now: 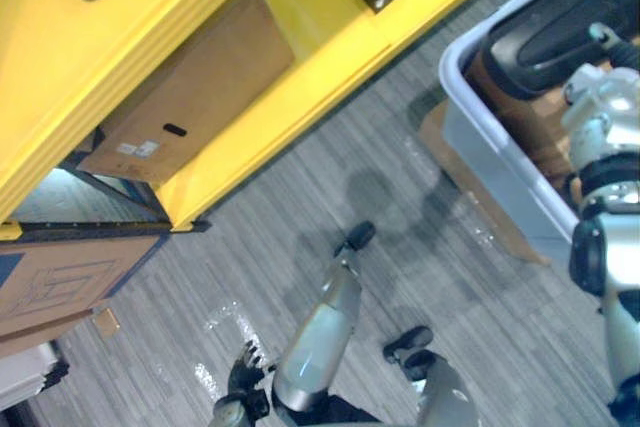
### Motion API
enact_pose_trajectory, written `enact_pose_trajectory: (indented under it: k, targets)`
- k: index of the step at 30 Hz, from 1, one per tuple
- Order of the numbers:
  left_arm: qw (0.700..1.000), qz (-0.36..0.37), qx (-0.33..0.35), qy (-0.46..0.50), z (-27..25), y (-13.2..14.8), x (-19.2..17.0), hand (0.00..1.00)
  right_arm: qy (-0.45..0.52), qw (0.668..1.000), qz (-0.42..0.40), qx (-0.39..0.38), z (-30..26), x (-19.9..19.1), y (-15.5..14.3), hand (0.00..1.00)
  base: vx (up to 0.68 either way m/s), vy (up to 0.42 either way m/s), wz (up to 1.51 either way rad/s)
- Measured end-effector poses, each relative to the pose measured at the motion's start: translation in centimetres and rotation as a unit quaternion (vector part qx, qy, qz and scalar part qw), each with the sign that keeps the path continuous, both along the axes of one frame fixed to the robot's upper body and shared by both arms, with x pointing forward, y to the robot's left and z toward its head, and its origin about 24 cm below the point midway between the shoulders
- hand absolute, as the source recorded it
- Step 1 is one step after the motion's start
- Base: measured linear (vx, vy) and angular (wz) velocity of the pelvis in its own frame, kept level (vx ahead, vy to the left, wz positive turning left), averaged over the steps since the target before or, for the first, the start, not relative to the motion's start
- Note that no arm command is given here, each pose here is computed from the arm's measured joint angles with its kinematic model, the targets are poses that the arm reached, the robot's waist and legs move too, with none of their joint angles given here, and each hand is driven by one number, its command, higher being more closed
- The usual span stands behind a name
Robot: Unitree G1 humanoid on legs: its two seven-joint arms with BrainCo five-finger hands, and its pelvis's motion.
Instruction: Walk over and take plastic housings, then place them on the shelf
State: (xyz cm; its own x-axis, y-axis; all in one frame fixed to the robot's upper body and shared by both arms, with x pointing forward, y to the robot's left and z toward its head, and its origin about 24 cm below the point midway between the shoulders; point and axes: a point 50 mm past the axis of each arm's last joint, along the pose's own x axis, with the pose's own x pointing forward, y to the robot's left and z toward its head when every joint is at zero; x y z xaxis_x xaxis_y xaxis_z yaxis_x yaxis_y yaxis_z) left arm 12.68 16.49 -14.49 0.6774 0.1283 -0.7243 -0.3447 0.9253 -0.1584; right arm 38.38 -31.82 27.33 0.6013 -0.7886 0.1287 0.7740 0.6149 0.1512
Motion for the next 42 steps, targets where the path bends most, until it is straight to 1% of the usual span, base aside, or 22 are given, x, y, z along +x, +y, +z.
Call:
enact_pose_trajectory:
  k: [3, 6, 9, 18, 19, 22, 25, 32, 39, 42]
  targets:
    - [1.000, 0.006, -0.009, -0.001, 0.0, -0.1, 0.0, 0.00, 0.023, 1.000, -0.007, -0.001, -0.4, 0.0, 0.0, 0.00, -0.01, -0.009, 0.02]
    - [1.000, -0.006, -0.019, -0.002, -0.1, -0.6, -0.1, 0.00, 0.041, 0.999, -0.022, 0.002, -0.8, 0.0, -0.1, 0.00, 0.00, 0.000, 0.00]
    - [1.000, -0.008, -0.027, -0.002, -0.1, -1.0, -0.1, 0.00, 0.060, 0.996, -0.058, 0.012, -1.5, -0.3, -0.5, 0.00, 0.00, 0.000, 0.00]
    - [0.999, 0.009, -0.043, -0.007, -0.1, -1.4, 0.0, 0.00, 0.068, 0.991, -0.116, 0.022, -1.4, -0.8, -0.8, 0.00, 0.00, 0.000, 0.00]
    - [0.999, 0.008, -0.043, -0.007, -0.1, -1.4, 0.1, 0.00, 0.073, 0.990, -0.117, 0.024, -1.5, -0.8, -0.8, 1.00, 0.00, 0.000, 0.00]
    - [0.999, 0.003, -0.044, -0.012, 0.1, -1.6, 0.6, 0.00, 0.079, 0.990, -0.118, 0.028, -1.6, -0.8, -0.7, 1.00, -0.01, 0.003, -0.02]
    - [0.998, 0.014, -0.053, -0.010, 0.0, -1.6, 0.9, 0.00, 0.090, 0.988, -0.124, 0.033, -1.7, -1.0, -1.1, 1.00, -0.01, -0.004, -0.03]
    - [0.998, 0.002, -0.059, -0.007, -0.1, -1.9, 0.7, 0.00, 0.124, 0.984, -0.123, 0.040, -2.0, -1.4, -1.8, 1.00, 0.00, -0.004, -0.02]
    - [0.997, 0.005, -0.077, -0.012, -0.1, -2.2, 0.7, 0.00, 0.180, 0.975, -0.127, -0.001, -2.3, -1.5, -2.0, 1.00, 0.00, -0.001, -0.04]
    - [0.997, 0.002, -0.079, -0.014, -0.1, -2.2, 0.8, 0.00, 0.189, 0.973, -0.131, -0.012, -2.2, -1.6, -2.2, 1.00, 0.00, 0.000, 0.00]
